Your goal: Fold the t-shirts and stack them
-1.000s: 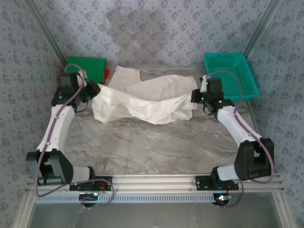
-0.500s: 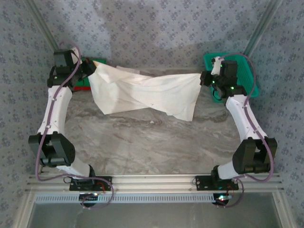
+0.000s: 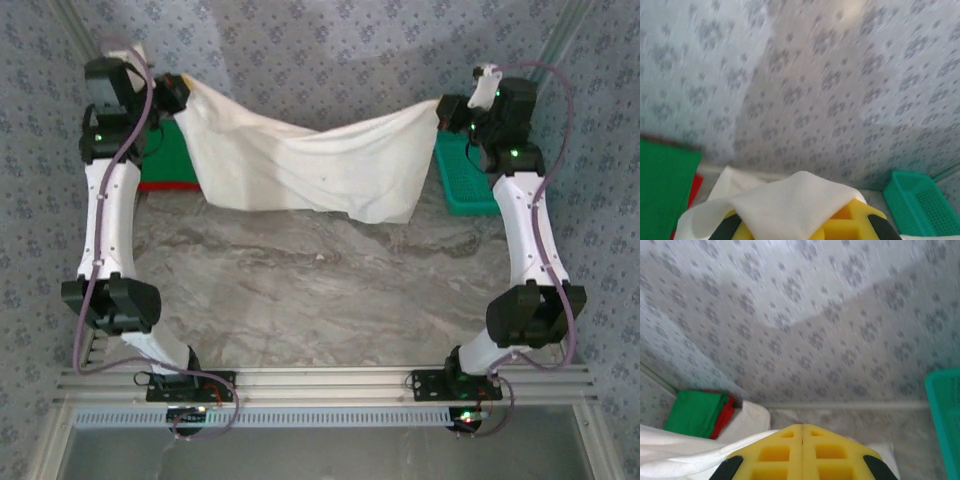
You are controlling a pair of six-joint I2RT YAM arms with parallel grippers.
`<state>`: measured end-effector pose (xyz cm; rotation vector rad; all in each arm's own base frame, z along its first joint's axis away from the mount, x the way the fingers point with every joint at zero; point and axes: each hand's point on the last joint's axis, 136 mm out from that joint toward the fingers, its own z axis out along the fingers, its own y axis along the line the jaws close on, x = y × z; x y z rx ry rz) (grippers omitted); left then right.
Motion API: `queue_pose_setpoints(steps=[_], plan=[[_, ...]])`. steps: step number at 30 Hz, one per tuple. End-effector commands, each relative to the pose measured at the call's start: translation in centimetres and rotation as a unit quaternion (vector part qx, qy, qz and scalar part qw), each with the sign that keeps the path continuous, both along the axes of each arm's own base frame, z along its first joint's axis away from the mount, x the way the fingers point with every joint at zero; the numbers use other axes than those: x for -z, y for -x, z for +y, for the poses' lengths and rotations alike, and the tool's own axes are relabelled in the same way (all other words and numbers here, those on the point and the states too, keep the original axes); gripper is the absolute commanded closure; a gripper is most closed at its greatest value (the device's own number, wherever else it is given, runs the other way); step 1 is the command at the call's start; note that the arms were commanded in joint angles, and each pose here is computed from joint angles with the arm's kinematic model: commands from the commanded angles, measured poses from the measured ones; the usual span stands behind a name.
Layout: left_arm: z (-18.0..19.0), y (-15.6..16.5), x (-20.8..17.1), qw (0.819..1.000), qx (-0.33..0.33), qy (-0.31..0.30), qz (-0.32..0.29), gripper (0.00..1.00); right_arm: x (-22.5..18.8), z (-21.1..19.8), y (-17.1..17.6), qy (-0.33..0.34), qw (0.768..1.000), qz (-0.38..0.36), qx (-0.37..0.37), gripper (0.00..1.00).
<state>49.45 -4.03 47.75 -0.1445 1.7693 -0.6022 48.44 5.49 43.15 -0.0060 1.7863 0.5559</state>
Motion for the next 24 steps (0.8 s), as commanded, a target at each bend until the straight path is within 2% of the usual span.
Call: queue_pose_setpoints(steps=[1,4,7,10,14,17,20,24], plan=[[-0.6,-2.1,-5.3,0.996,0.024,-0.011,-0.081,1.0,-3.6,-0.1,-2.5,-0.018,0.998,-0.055,-0.015,1.0],[-0.9,-4.3,-8.0,0.991,0.033,-0.017,-0.126,1.0,-5.7,0.0,-5.0,-0.019,0.995,-0.091,-0.023,1.0],[0.0,-5.5,-10.3,0.979,0.017,-0.006,-0.201,1.0,-8.6,-0.1,-7.4,-0.021,0.991,-0.133,-0.023,1.0],[0.3,-6.0,-11.4,0.974,0.022,0.015,-0.225,1.0,-11.3,-0.2,-8.9,-0.033,0.985,-0.167,-0.023,1.0],[-1.6,-2.4,-13.9,0.968,0.049,-0.023,-0.244,1.0,-14.6,0.0,-7.5,-0.035,0.978,-0.205,-0.027,1.0],[-2.2,1.3,-15.8,0.966,0.06,-0.044,-0.248,1.0,-15.1,0.2,-5.9,-0.022,0.979,-0.202,-0.03,1.0],[-3.2,4.5,-15.2,0.971,0.078,-0.072,-0.213,1.0,-13.3,0.5,-4.1,-0.009,0.983,-0.179,-0.037,1.0],[-5.6,7.8,-11.2,0.98,0.105,-0.117,-0.119,1.0,-10.5,-0.1,-0.4,-0.002,0.986,-0.168,-0.014,1.0]])
